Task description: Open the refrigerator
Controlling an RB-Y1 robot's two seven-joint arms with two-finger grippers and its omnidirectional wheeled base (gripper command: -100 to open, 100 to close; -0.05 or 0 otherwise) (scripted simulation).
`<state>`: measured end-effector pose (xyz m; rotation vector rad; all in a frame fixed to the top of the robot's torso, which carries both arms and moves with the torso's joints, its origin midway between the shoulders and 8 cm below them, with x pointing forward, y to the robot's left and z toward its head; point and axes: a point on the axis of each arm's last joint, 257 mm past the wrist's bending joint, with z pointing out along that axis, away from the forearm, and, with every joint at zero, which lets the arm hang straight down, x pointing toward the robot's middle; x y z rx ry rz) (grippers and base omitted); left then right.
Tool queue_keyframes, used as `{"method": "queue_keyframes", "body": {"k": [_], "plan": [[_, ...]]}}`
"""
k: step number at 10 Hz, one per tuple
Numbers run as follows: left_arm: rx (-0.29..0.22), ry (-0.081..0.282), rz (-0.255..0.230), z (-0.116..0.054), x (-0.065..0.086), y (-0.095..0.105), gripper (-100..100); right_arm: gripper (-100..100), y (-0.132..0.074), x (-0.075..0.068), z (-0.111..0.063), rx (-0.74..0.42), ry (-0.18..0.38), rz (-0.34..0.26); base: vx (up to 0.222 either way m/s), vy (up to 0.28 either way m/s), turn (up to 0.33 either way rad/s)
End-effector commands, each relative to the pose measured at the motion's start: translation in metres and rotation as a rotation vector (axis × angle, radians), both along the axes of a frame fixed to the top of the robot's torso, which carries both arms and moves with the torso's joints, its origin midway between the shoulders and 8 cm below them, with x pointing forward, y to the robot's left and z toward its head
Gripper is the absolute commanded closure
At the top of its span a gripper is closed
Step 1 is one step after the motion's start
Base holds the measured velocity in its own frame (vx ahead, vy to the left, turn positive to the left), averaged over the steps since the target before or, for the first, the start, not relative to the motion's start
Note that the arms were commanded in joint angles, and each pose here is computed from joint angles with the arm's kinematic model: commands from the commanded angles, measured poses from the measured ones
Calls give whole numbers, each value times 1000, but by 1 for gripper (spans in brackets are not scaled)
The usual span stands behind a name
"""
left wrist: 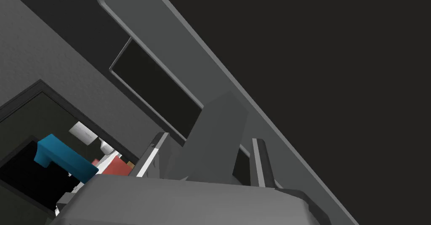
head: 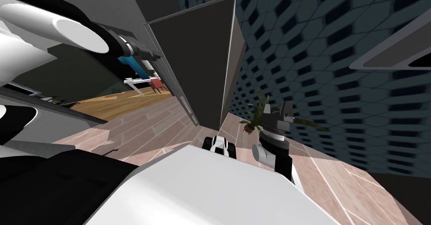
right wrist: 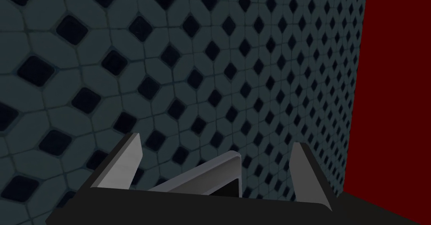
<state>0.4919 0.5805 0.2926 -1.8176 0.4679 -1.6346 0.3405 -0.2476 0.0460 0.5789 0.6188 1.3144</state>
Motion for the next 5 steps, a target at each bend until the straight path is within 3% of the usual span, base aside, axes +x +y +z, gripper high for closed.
{"method": "queue_keyframes", "body": {"k": [1, 3, 4, 5], "plan": [[-2, 9, 61, -3, -8, 28, 100, 0, 0, 0, 0, 0, 0, 0, -127, -188, 138], [-4, 19, 58, -8, -6, 28, 100, 0, 0, 0, 0, 0, 0, 0, -53, -72, 29], [-4, 23, 110, -10, -14, 52, 100, 0, 0, 0, 0, -1, 0, 0, -56, -192, 123], [-4, 23, 110, -10, -14, 52, 100, 0, 0, 0, 0, 0, 0, 0, -12, -252, 157]]}}
